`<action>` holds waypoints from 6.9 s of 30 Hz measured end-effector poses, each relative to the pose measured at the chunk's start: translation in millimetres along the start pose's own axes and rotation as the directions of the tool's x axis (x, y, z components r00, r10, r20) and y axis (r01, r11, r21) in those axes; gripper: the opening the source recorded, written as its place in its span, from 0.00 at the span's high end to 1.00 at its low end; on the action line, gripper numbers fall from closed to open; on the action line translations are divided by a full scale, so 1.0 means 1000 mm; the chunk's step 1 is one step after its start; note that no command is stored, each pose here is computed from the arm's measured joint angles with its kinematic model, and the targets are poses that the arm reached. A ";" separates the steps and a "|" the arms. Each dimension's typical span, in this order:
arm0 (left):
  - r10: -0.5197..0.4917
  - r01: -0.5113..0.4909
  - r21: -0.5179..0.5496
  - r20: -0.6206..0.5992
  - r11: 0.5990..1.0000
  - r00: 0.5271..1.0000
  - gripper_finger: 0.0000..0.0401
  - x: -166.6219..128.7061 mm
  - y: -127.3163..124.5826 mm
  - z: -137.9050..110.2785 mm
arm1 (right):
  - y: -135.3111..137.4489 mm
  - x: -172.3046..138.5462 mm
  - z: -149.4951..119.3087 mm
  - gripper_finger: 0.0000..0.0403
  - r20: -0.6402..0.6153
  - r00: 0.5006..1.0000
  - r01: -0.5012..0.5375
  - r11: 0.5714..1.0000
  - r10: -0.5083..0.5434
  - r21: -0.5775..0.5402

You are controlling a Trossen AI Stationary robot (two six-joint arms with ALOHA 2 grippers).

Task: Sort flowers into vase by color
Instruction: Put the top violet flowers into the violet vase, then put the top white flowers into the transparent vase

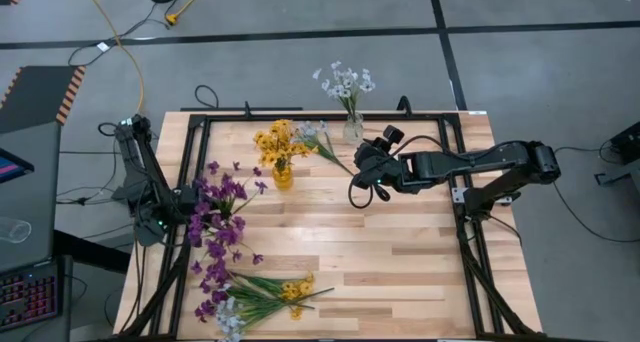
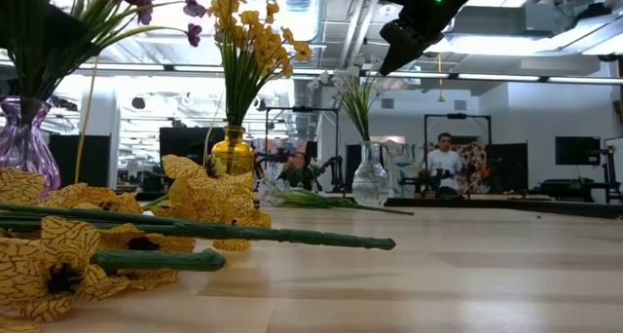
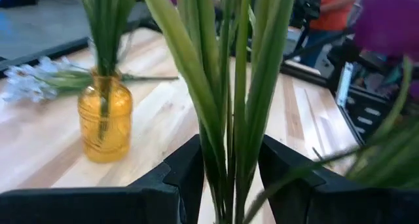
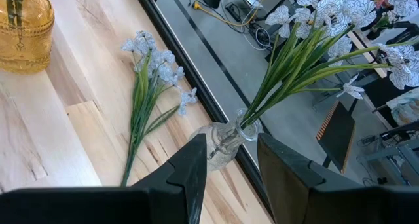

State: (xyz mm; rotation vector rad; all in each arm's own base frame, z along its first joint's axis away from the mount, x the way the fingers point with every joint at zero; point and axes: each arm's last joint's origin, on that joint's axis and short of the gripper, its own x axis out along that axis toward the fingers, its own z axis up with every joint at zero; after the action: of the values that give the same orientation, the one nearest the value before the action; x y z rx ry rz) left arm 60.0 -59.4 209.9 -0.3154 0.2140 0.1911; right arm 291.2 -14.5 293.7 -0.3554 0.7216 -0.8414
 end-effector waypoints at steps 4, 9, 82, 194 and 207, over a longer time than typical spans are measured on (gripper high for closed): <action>-0.009 0.009 -0.001 -0.012 1.000 1.000 0.68 0.000 0.000 0.000 | 0.000 0.000 0.000 0.60 0.000 1.000 0.000 1.000 0.000 0.000; -0.008 0.008 -0.002 -0.010 1.000 1.000 0.68 0.000 0.000 0.000 | 0.000 0.000 0.000 0.60 0.000 1.000 0.000 1.000 0.000 0.000; -0.075 0.065 -0.112 -0.087 0.992 0.993 0.58 -0.067 0.053 0.159 | -0.007 0.015 0.000 0.60 -0.028 0.980 -0.193 0.979 0.196 0.070; 0.125 -0.136 0.258 0.059 0.956 0.990 0.58 0.025 -0.009 0.199 | 0.035 0.159 -0.007 0.60 -0.124 0.815 -0.474 0.776 0.565 0.416; 0.106 -0.101 0.375 0.010 0.921 0.994 0.58 0.066 0.028 0.222 | 0.035 0.161 -0.014 0.60 -0.196 0.847 -0.382 0.821 0.495 0.423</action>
State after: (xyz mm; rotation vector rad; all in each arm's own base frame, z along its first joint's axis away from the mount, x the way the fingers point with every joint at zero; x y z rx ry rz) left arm 156.2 48.9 392.2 0.0772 0.2730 0.2483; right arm 373.3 -118.3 194.5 0.2884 0.8630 -0.5650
